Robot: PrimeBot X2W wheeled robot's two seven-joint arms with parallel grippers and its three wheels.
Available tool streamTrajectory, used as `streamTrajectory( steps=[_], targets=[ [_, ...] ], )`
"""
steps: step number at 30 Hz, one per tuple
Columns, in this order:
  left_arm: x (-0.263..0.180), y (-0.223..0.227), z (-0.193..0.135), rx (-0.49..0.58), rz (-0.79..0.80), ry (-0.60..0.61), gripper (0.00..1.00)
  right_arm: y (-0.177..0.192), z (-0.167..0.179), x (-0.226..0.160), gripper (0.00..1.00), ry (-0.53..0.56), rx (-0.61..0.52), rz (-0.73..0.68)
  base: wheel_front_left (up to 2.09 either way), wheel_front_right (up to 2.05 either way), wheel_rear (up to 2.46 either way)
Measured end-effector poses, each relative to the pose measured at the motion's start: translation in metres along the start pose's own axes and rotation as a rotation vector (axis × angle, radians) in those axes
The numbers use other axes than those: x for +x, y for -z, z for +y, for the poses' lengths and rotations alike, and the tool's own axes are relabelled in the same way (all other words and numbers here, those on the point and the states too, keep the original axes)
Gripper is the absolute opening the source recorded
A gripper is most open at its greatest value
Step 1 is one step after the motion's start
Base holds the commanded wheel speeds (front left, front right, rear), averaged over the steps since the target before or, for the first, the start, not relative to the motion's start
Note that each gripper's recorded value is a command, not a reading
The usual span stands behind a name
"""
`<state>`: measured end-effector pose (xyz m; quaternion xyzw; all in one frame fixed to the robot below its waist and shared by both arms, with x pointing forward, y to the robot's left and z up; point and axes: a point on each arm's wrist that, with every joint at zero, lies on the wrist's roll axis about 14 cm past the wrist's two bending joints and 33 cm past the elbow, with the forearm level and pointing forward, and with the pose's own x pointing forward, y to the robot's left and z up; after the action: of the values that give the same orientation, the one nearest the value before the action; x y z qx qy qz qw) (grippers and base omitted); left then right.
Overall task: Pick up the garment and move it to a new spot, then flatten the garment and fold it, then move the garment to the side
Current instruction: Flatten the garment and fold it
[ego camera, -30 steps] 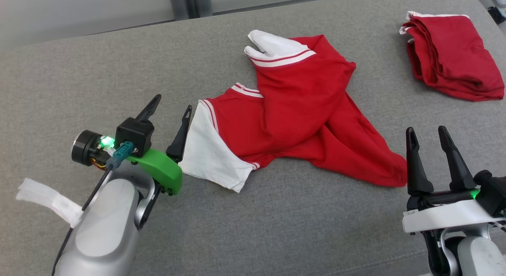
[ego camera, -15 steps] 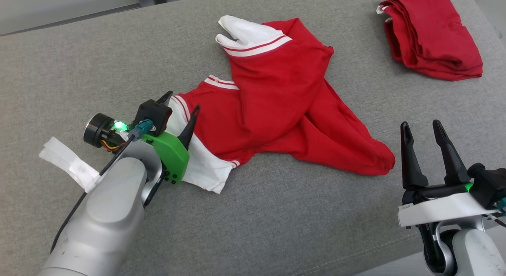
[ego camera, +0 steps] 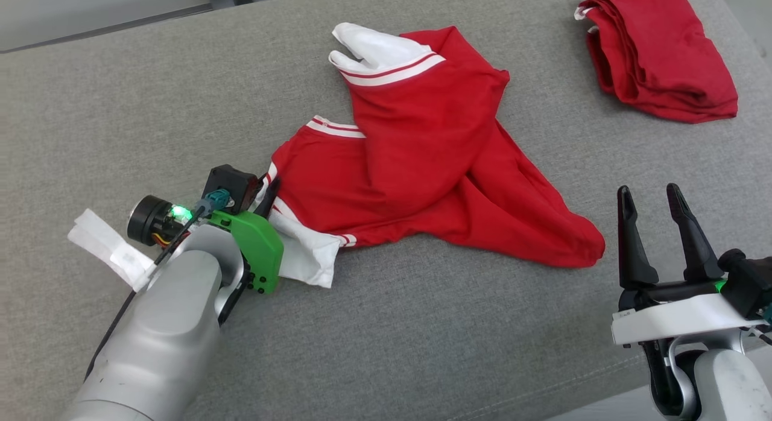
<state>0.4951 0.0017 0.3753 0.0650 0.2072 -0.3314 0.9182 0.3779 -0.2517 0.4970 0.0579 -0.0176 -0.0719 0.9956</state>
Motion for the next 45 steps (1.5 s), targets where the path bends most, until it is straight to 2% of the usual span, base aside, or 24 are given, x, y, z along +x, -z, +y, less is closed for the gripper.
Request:
streamTrajectory(
  steps=[3,7,16,20,21,23,24,34,40,45],
  targets=[
    [-0.008,-0.001,0.007,-0.014,-0.012,-0.025,0.00,-0.001,0.007,0.002,1.00,-0.020,0.009,-0.006,0.00,0.00,0.00],
    [-0.029,-0.017,0.029,-0.081,-0.103,-0.107,0.00,-0.003,0.016,0.000,1.00,-0.046,0.025,-0.014,0.00,0.00,0.00],
    [-0.102,0.001,0.078,-0.097,-0.143,-0.304,0.00,-0.001,0.030,-0.004,1.00,-0.083,0.050,-0.008,0.00,0.00,0.00],
    [-0.133,0.007,0.087,-0.129,-0.161,-0.376,0.00,-0.003,0.041,-0.003,1.00,-0.112,0.063,-0.014,0.00,0.00,0.00],
    [-0.138,0.006,0.085,-0.139,-0.171,-0.381,0.18,-0.002,0.043,-0.004,1.00,-0.120,0.065,-0.013,0.00,0.00,0.00],
    [-0.144,0.005,0.079,-0.149,-0.185,-0.381,0.78,-0.003,0.047,-0.005,1.00,-0.130,0.070,-0.013,0.00,0.00,0.00],
    [-0.147,0.002,0.077,-0.162,-0.203,-0.388,1.00,-0.003,0.048,-0.005,1.00,-0.134,0.071,-0.014,0.00,0.00,0.00],
    [-0.177,-0.039,0.071,-0.171,-0.390,-0.460,1.00,-0.016,0.053,-0.011,1.00,-0.154,0.066,-0.046,0.00,0.00,0.00],
    [-0.219,-0.057,0.082,-0.180,-0.508,-0.575,1.00,-0.027,0.062,-0.018,1.00,-0.189,0.058,-0.074,0.00,0.00,0.00],
    [-0.254,-0.050,0.080,-0.176,-0.543,-0.643,1.00,-0.039,0.072,-0.024,1.00,-0.227,0.047,-0.103,0.00,0.00,0.00]
  ],
)
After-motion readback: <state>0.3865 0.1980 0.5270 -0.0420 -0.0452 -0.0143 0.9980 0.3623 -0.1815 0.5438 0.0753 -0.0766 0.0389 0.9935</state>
